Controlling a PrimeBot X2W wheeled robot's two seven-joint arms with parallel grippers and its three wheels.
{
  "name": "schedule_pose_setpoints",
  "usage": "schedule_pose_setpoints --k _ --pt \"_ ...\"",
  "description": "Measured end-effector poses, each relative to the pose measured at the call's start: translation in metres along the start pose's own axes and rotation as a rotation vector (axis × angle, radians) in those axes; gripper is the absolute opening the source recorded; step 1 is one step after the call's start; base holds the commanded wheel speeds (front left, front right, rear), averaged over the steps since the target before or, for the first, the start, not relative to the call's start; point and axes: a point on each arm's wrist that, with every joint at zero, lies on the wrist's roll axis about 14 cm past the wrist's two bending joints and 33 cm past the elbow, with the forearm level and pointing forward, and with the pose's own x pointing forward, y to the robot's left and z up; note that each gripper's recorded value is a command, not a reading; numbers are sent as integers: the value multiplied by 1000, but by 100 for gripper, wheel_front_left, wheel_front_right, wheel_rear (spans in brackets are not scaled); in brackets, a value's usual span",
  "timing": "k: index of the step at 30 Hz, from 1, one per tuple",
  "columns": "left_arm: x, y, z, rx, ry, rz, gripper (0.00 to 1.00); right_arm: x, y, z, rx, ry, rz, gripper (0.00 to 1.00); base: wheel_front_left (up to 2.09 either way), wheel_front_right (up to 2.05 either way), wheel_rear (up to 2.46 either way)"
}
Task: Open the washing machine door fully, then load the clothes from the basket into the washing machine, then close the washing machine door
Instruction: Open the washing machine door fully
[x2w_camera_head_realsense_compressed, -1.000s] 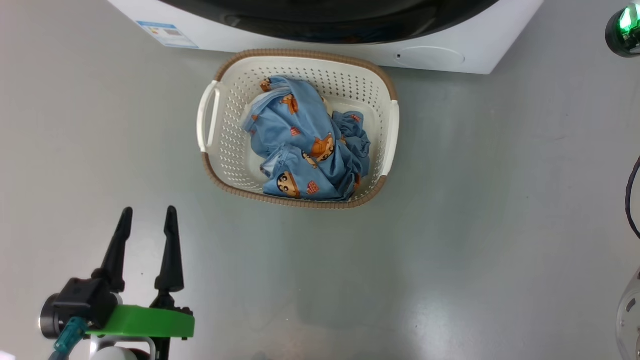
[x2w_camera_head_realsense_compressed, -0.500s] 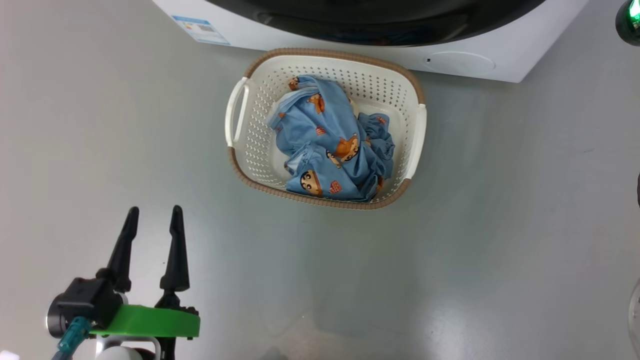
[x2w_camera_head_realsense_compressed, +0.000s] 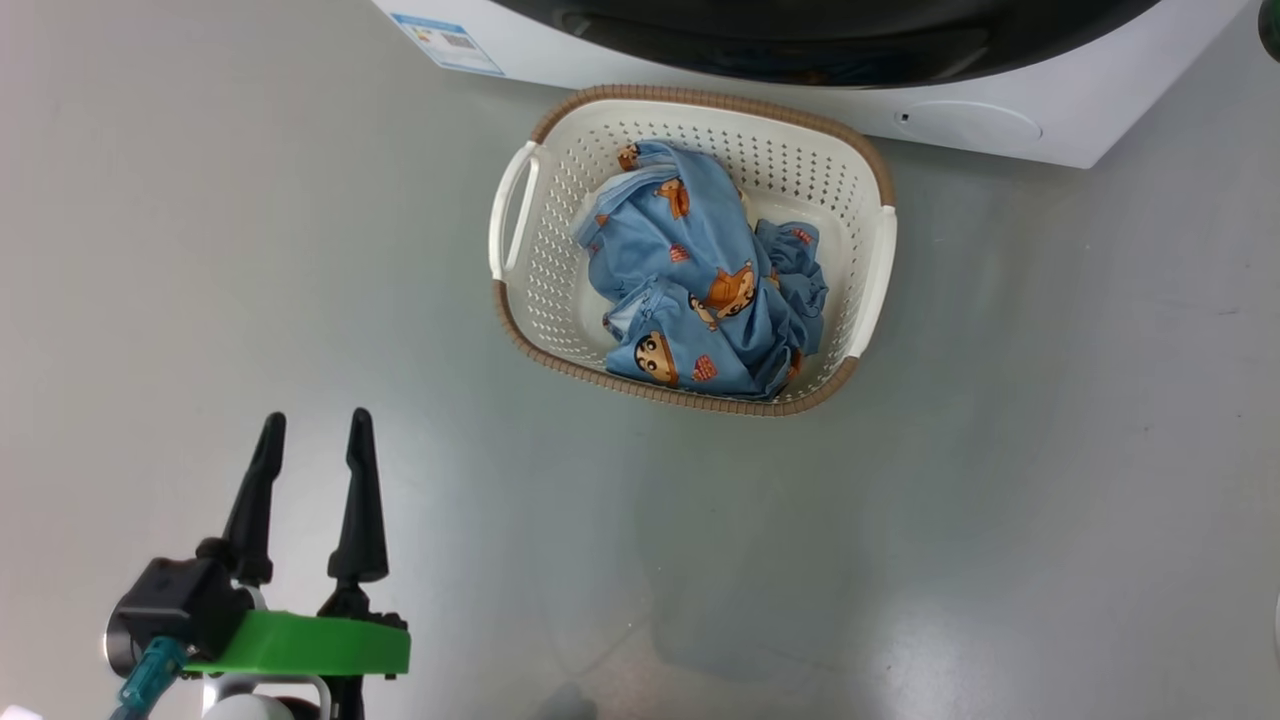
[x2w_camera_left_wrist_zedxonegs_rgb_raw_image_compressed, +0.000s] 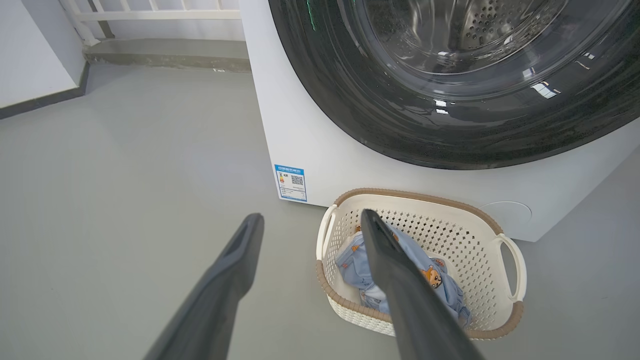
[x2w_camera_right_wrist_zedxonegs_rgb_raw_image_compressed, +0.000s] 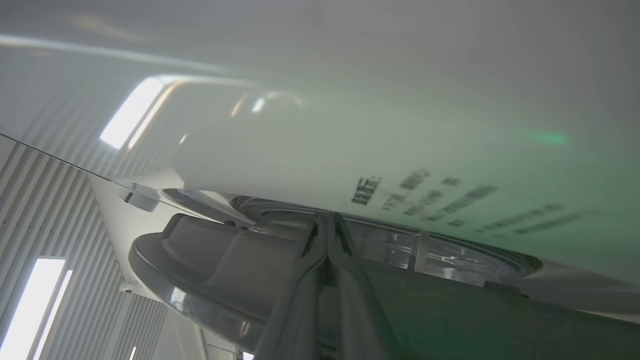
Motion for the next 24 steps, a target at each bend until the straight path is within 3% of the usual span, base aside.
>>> schedule_pose_setpoints --k 24 --pt "-9 13 7 -19 -17 59 100 11 6 -12 -29 64 2 0 0 0 0"
